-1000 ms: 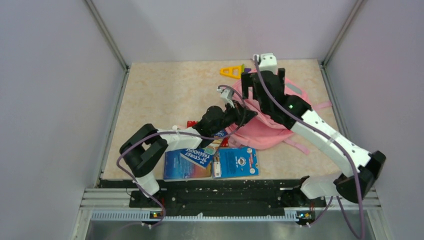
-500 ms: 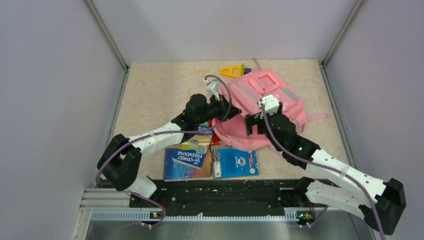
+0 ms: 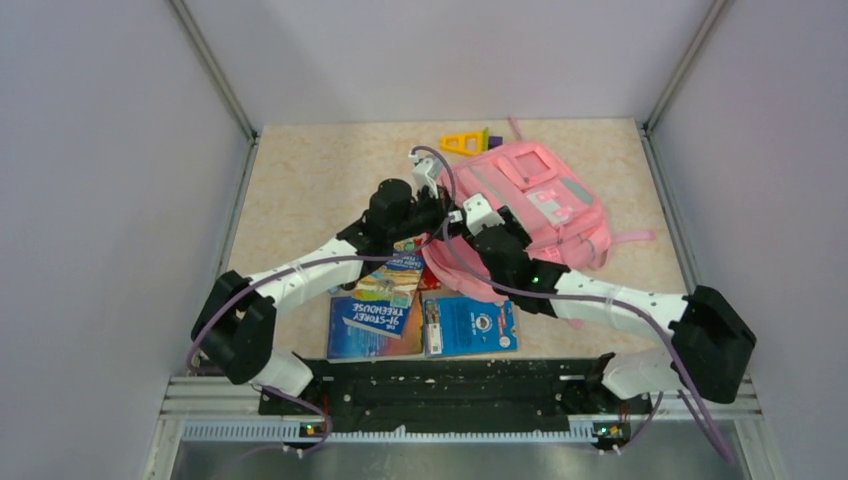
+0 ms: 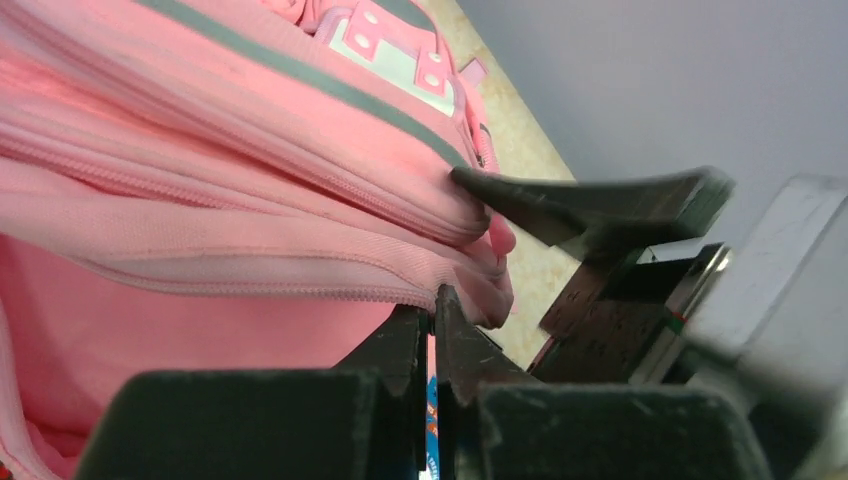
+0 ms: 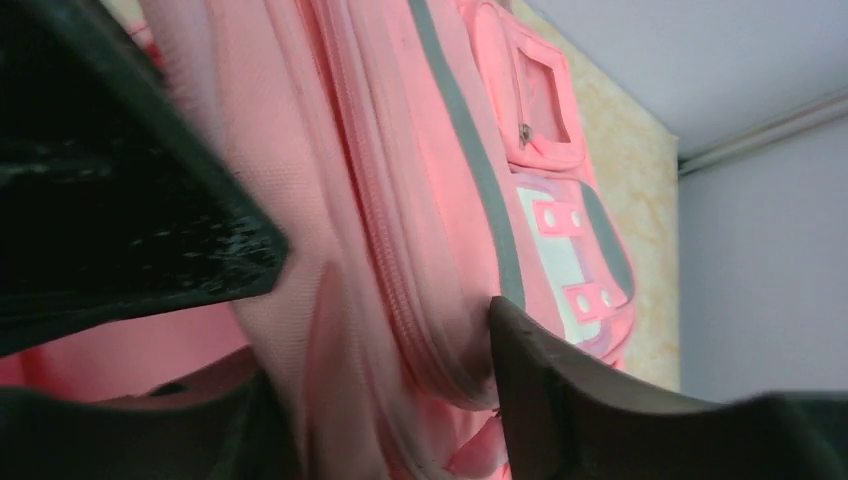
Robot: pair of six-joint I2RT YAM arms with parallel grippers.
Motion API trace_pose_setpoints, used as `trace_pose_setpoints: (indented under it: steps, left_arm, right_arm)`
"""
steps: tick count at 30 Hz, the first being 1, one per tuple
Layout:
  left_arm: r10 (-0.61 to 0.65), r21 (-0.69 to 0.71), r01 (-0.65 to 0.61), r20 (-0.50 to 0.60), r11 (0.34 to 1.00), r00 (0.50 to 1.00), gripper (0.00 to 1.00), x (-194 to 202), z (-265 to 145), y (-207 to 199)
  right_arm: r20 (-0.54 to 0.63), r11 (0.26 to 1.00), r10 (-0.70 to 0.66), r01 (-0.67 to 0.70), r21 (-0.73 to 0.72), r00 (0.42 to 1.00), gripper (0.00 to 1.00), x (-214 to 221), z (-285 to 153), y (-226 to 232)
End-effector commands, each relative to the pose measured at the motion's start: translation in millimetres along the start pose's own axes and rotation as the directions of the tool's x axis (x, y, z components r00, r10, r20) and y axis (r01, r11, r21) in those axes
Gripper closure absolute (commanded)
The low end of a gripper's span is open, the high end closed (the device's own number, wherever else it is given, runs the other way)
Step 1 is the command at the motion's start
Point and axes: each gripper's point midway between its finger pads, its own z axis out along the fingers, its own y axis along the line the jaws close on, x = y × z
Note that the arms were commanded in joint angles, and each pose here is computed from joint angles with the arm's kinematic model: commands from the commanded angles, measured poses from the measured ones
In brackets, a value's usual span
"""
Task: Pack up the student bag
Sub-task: Pick up the student bag at the center of the board.
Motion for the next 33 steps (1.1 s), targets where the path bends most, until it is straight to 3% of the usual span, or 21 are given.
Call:
trace_pose_setpoints:
  steps: [1,3,4,12,17,22,23,26,28,31,33]
  left_arm:
    - [0.129,0.129,-0.149,0.152,0.980,0.980,1.00,-59,-13,-54]
    - [0.151,0.128,-0.171,0.158,0.977,0.976,1.00,-64,-9,-54]
    - [0.160,0.129,-0.180,0.155,0.975,0.975,1.00,-66,-5,-55]
    - [0.170,0.238,-0.188,0.095,0.953,0.981,1.00,-72,42,-65]
    - [0.174,0.298,-0.192,0.086,0.935,0.981,1.00,-74,70,-73]
    - [0.208,0.252,-0.217,0.064,0.943,0.976,0.98,-67,78,-58]
    - [0.236,0.223,-0.246,0.068,0.943,0.969,0.90,-67,75,-53]
    - [0.311,0.124,-0.320,0.084,0.939,0.947,0.53,-68,59,-40]
    - [0.355,0.041,-0.360,0.099,0.932,0.930,0.36,-70,42,-30]
    - [0.393,-0.081,-0.386,0.104,0.919,0.914,0.20,-67,9,-15]
    - [0.395,-0.145,-0.381,0.086,0.913,0.915,0.18,-57,-13,-4]
  right_arm:
    - [-0.064,0.944,-0.020,0.040,0.327,0.998,0.67,-7,-8,-58]
    - [-0.098,0.924,0.001,0.036,0.382,0.995,0.96,1,-12,-73]
    - [-0.113,0.916,0.020,0.027,0.400,0.993,1.00,5,-15,-80]
    - [-0.115,0.857,0.193,-0.110,0.504,0.974,1.00,13,-53,-126]
    - [-0.152,0.837,0.200,-0.088,0.540,0.968,1.00,18,-65,-136]
    - [-0.148,0.833,0.227,-0.113,0.541,0.962,1.00,22,-59,-128]
    - [-0.127,0.832,0.255,-0.150,0.534,0.959,1.00,21,-55,-125]
    - [-0.081,0.849,0.342,-0.272,0.453,0.936,1.00,18,-41,-114]
    - [-0.048,0.848,0.405,-0.355,0.394,0.913,1.00,16,-34,-110]
    - [-0.009,0.835,0.457,-0.425,0.350,0.890,1.00,13,-32,-112]
    - [-0.001,0.831,0.472,-0.445,0.334,0.882,1.00,13,-31,-115]
